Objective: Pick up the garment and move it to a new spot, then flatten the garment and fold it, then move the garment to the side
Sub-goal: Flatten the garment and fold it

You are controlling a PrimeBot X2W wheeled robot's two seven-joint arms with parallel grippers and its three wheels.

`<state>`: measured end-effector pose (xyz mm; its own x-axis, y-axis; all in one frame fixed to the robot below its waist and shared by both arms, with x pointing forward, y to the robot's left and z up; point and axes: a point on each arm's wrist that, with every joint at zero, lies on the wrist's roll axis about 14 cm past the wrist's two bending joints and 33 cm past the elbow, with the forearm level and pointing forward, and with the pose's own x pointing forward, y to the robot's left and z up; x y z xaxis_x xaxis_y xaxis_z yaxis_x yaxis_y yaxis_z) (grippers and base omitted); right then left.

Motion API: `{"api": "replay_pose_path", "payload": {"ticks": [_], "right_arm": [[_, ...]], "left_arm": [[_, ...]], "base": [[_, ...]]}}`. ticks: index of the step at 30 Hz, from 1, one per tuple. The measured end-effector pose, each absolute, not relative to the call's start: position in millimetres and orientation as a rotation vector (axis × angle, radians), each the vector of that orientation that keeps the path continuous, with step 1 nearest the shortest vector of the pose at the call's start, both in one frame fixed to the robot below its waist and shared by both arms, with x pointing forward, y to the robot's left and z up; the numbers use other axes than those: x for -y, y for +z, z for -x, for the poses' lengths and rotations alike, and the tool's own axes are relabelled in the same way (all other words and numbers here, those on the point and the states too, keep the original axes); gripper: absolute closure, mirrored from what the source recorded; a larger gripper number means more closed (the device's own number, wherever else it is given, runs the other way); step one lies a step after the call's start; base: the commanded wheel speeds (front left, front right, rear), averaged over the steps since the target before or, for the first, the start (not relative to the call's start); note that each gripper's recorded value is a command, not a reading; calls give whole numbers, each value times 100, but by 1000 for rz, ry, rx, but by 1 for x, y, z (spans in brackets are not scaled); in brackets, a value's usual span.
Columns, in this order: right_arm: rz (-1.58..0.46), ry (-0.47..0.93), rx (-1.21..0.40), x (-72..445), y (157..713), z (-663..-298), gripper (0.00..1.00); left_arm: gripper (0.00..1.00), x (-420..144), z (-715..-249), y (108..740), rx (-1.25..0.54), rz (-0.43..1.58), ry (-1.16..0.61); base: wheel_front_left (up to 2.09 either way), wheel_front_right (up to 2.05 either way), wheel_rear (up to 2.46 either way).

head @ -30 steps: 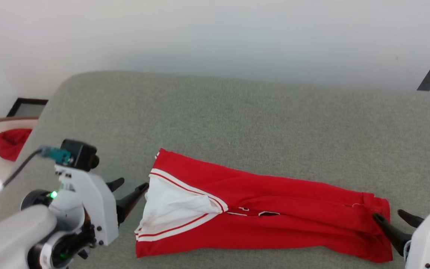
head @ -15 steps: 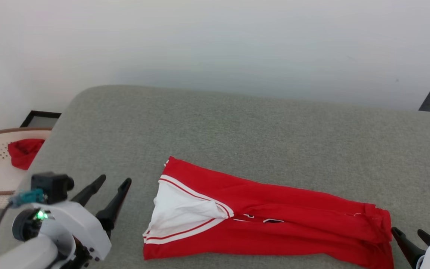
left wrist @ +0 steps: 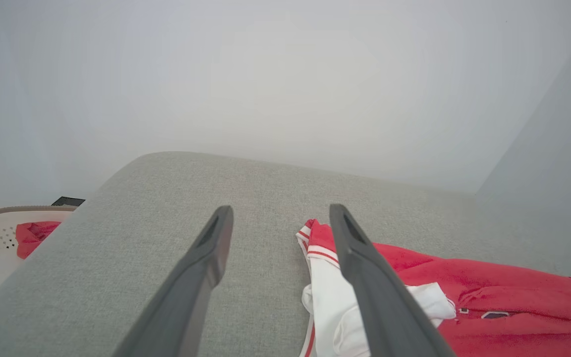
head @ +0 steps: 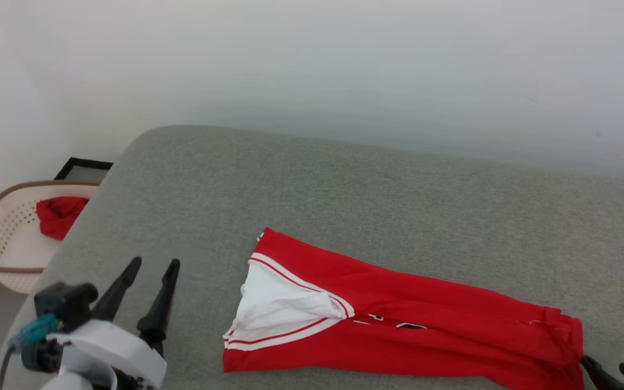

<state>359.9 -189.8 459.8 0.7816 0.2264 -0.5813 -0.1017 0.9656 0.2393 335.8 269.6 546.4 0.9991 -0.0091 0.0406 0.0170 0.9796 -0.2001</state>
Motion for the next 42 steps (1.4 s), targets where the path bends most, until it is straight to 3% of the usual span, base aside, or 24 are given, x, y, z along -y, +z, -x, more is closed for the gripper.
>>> {"api": "replay_pose_path", "payload": {"ticks": [11, 28, 29, 30, 31, 42], "right_arm": [[-159, 178, -771, 190, 440, -375, 0], [-119, 265, -1006, 158, 384, -411, 0], [-119, 268, -1011, 157, 382, -413, 58], [-120, 279, -1017, 155, 380, -414, 95], [-117, 286, -1025, 154, 379, -415, 100], [-130, 294, -1033, 160, 373, -427, 100]], "left_arm": [[0, -288, -327, 544, 129, 200, 92], [0, -290, -340, 511, 84, 222, 166], [0, -291, -340, 510, 83, 225, 173], [0, -291, -341, 510, 82, 228, 177], [0, -292, -341, 509, 80, 227, 181], [0, -292, -342, 509, 86, 251, 190]], "base": [[0, 0, 0], [0, 0, 0], [0, 0, 0], [0, 0, 0], [0, 0, 0], [0, 0, 0]]}}
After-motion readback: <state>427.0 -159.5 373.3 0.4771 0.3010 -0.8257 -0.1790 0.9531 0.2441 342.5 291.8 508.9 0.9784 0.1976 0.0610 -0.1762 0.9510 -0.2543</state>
